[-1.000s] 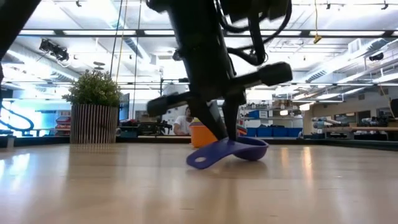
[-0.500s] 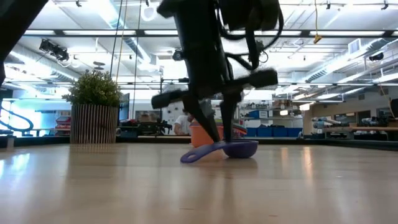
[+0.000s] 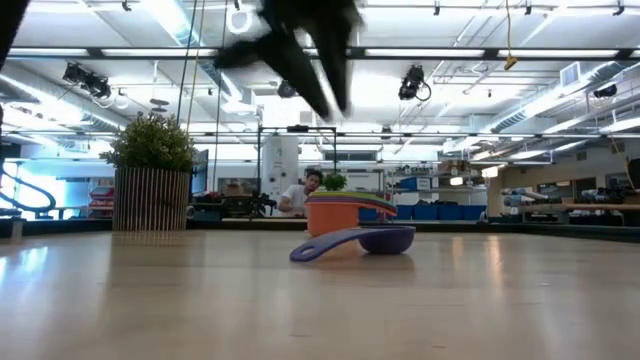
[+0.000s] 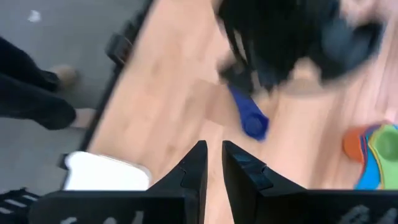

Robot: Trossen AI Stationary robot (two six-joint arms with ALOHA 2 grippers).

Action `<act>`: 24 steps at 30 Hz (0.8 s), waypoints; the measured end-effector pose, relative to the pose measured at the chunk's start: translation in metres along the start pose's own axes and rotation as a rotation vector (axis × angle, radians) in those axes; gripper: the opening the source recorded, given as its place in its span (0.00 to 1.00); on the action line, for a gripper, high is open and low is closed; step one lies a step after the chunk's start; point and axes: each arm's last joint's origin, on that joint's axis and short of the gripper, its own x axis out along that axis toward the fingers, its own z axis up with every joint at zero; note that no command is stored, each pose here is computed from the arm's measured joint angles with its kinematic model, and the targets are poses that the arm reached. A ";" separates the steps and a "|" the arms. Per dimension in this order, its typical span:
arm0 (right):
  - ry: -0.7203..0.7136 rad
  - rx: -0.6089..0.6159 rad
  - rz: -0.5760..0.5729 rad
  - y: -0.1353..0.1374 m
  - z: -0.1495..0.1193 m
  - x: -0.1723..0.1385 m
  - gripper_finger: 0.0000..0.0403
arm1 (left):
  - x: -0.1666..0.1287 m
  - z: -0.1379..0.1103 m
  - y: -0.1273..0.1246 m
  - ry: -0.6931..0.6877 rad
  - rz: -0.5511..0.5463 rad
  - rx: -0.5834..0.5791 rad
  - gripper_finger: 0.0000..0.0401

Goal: Nest measuring cups in basket
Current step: Stack the dark blue measuring cup on top of the green measuring cup

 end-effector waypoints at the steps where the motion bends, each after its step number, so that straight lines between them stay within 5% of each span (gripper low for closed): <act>1: 0.023 -0.001 -0.008 -0.002 -0.001 0.006 0.14 | -0.011 -0.002 0.002 -0.001 -0.004 0.014 0.22; 11: 0.095 -0.080 -0.091 -0.024 -0.011 0.077 0.14 | -0.107 -0.039 0.020 -0.094 -0.091 0.040 0.22; 24: 0.087 -0.101 -0.050 -0.051 -0.031 0.139 0.25 | -0.137 -0.066 0.028 -0.072 -0.143 -0.063 0.22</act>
